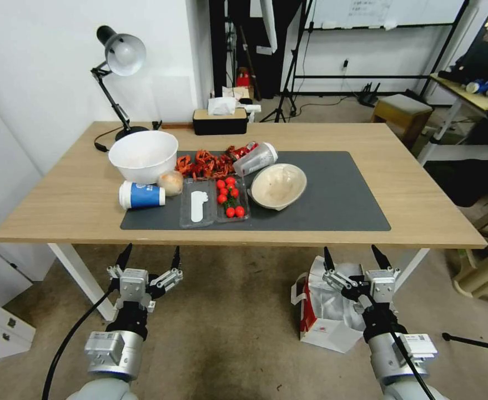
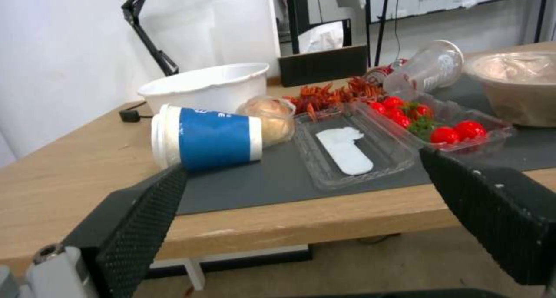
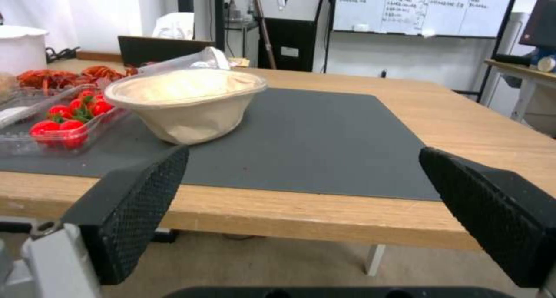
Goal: Pick up the food delivery bag from the floor and place it on the table.
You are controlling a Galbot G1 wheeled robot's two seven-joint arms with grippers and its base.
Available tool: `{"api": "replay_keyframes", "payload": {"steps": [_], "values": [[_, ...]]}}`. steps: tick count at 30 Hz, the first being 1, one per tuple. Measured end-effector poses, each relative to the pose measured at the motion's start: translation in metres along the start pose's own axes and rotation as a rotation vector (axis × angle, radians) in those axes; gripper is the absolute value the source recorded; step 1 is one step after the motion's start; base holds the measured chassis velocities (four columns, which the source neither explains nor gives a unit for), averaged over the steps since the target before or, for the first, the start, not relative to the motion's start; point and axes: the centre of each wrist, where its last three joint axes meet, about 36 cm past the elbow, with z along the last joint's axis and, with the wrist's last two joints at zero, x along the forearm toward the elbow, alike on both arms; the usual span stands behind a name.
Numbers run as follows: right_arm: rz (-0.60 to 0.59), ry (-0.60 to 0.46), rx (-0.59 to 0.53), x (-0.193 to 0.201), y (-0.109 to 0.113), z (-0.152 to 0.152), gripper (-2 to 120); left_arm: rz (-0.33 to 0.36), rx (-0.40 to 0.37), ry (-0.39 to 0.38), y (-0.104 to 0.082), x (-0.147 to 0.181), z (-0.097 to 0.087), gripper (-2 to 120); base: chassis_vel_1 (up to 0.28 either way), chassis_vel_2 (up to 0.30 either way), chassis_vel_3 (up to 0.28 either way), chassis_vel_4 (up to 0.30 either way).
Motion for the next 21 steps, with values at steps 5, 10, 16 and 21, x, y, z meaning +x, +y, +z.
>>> {"api": "replay_keyframes", "payload": {"steps": [5, 10, 16, 21], "values": [[0.000, 0.000, 0.000, 0.0000, 0.0000, 0.0000, 100, 0.000, 0.000, 0.000, 0.0000, 0.0000, 0.0000, 100, 0.000, 0.000, 0.000, 0.000], [0.000, 0.000, 0.000, 0.0000, 0.0000, 0.0000, 100, 0.000, 0.000, 0.000, 0.0000, 0.0000, 0.0000, 100, 0.000, 0.000, 0.000, 0.000], [0.000, 0.000, 0.000, 0.0000, 0.0000, 0.0000, 100, 0.000, 0.000, 0.000, 0.0000, 0.0000, 0.0000, 100, 0.000, 0.000, 0.000, 0.000], [0.000, 0.000, 0.000, 0.0000, 0.0000, 0.0000, 100, 0.000, 0.000, 0.000, 0.0000, 0.0000, 0.0000, 100, 0.000, 0.000, 0.000, 0.000]]}}
